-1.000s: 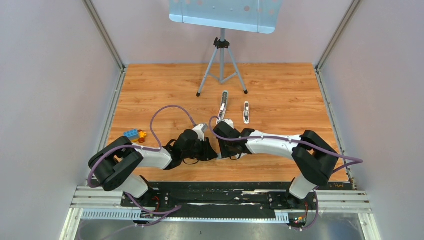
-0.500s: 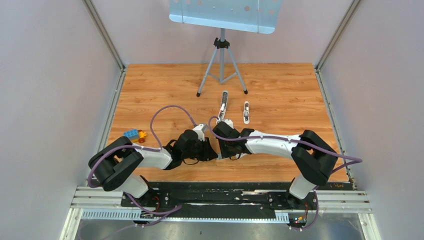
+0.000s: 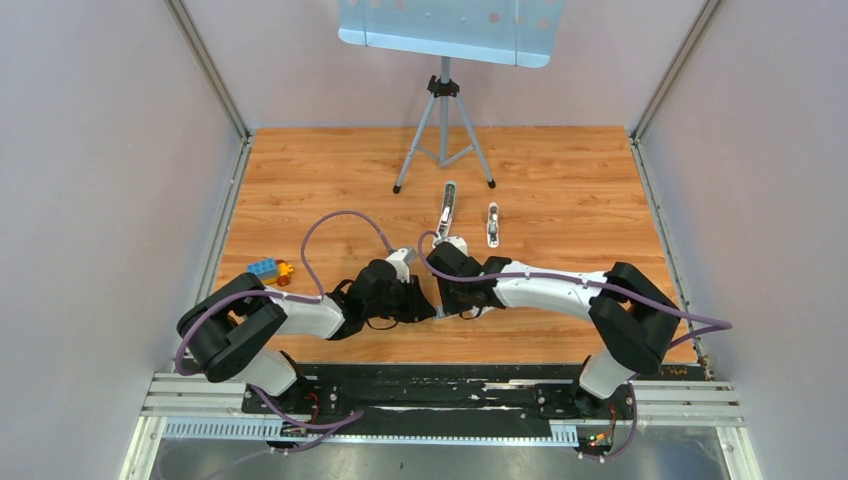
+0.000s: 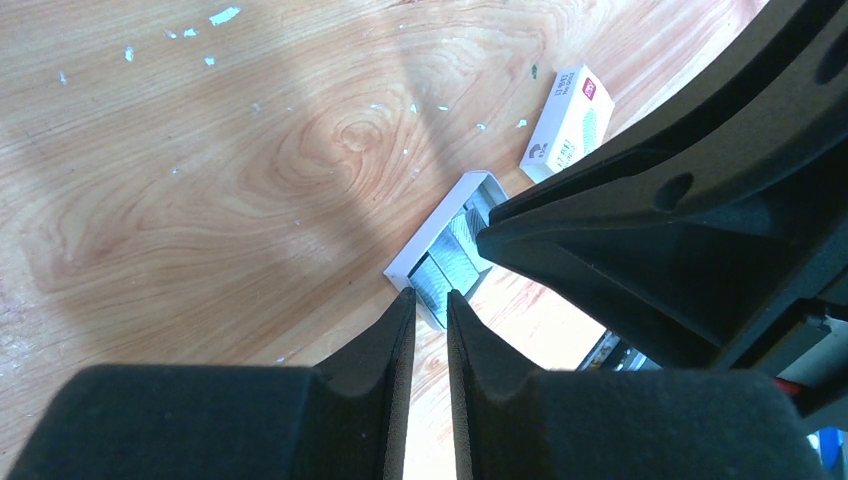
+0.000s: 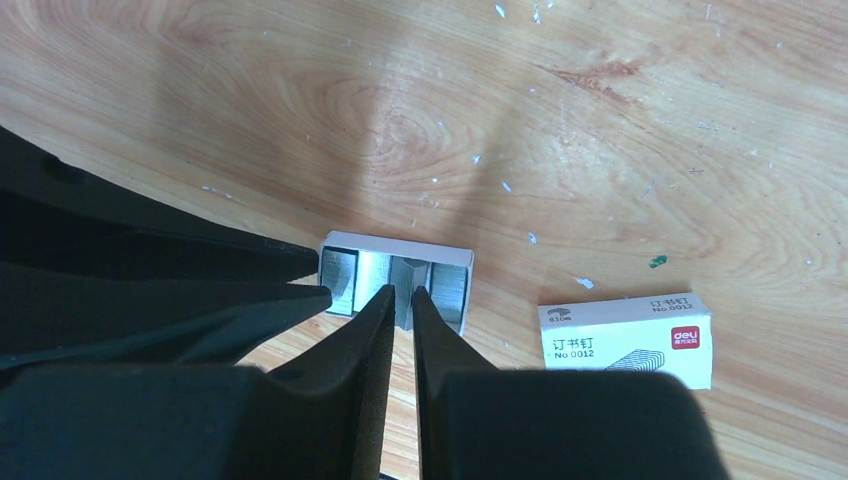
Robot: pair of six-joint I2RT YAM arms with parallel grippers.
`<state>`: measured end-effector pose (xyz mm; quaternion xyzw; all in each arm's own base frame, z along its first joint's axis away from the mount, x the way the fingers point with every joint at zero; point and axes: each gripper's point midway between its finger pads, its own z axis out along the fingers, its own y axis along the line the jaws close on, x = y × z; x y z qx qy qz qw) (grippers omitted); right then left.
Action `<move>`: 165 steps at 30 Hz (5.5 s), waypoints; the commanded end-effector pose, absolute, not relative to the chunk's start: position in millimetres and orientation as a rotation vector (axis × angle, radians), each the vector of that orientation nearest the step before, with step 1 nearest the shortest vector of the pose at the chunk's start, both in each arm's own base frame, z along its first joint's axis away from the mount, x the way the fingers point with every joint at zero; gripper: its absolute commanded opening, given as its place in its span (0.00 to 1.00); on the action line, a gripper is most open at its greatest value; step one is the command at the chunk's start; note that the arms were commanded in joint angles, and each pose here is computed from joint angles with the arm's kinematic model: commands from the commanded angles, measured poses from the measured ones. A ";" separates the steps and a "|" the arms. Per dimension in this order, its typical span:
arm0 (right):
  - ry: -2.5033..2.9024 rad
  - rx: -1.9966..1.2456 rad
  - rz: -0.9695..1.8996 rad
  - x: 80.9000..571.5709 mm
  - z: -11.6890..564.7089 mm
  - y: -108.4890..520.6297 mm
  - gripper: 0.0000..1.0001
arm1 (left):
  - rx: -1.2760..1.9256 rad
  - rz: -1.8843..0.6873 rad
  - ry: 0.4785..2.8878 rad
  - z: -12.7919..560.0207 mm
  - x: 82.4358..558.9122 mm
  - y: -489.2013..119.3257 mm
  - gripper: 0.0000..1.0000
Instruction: Load the staples into the stapler
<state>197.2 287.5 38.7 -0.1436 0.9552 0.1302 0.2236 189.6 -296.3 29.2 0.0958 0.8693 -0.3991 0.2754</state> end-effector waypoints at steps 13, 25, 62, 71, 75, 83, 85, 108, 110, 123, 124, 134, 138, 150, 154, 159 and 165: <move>2.611 -0.448 0.307 197.0 53.0 283.1 0.21 | 0.276 -1.070 2.331 28.8 188.8 -299.6 0.20; 2.636 -0.449 0.268 198.5 39.3 283.4 0.27 | 0.276 -1.071 2.329 29.3 189.0 -299.7 0.20; 2.551 -0.427 0.356 199.2 70.8 283.3 0.18 | 0.241 -0.773 2.200 79.4 216.2 -256.5 0.51; 2.492 -0.354 0.293 233.6 91.9 245.2 0.18 | 0.254 -0.570 2.165 119.2 223.7 -222.2 1.00; 2.477 -0.292 0.262 261.1 99.3 219.7 0.18 | 0.272 -0.494 2.160 141.9 224.4 -209.3 1.00; 2.458 -0.195 0.215 315.1 102.0 181.9 0.17 | 0.529 -0.534 2.123 190.8 205.7 -213.4 1.00; 2.457 -0.181 0.205 325.2 100.8 176.8 0.17 | 0.594 -0.517 2.135 195.5 198.8 -208.7 1.00; 2.472 -0.075 0.245 396.0 70.5 172.2 0.17 | 0.662 -0.235 2.009 201.0 200.3 -151.1 1.00; 2.475 -0.074 0.230 397.4 67.6 170.9 0.17 | 0.661 -0.237 2.006 201.9 200.0 -151.0 1.00; 2.485 -0.072 0.186 400.5 58.1 164.7 0.16 | 0.642 -0.235 1.988 205.8 200.3 -147.9 1.00; 2.486 -0.072 0.187 400.6 57.8 164.7 0.16 | 0.642 -0.235 1.988 205.7 200.3 -147.9 1.00; 2.489 -0.067 0.170 401.0 55.4 161.1 0.16 | 0.644 -0.241 1.987 206.1 199.9 -149.0 1.00; 2.486 -0.071 0.168 401.9 55.9 161.5 0.16 | 0.644 -0.242 1.990 205.5 199.6 -148.9 1.00; 2.490 -0.071 0.177 406.7 54.0 163.3 0.16 | 0.640 -0.240 1.987 206.3 199.9 -148.3 1.00; 2.494 -0.071 0.168 406.9 51.3 162.4 0.16 | 0.638 -0.239 1.985 206.8 200.0 -148.0 1.00; 2.502 -0.071 0.160 406.9 47.6 160.4 0.15 | 0.638 -0.240 1.982 207.4 200.1 -148.0 1.00; 2.506 -0.068 0.159 406.5 45.5 159.3 0.15 | 0.635 -0.243 1.977 208.6 199.6 -147.7 1.00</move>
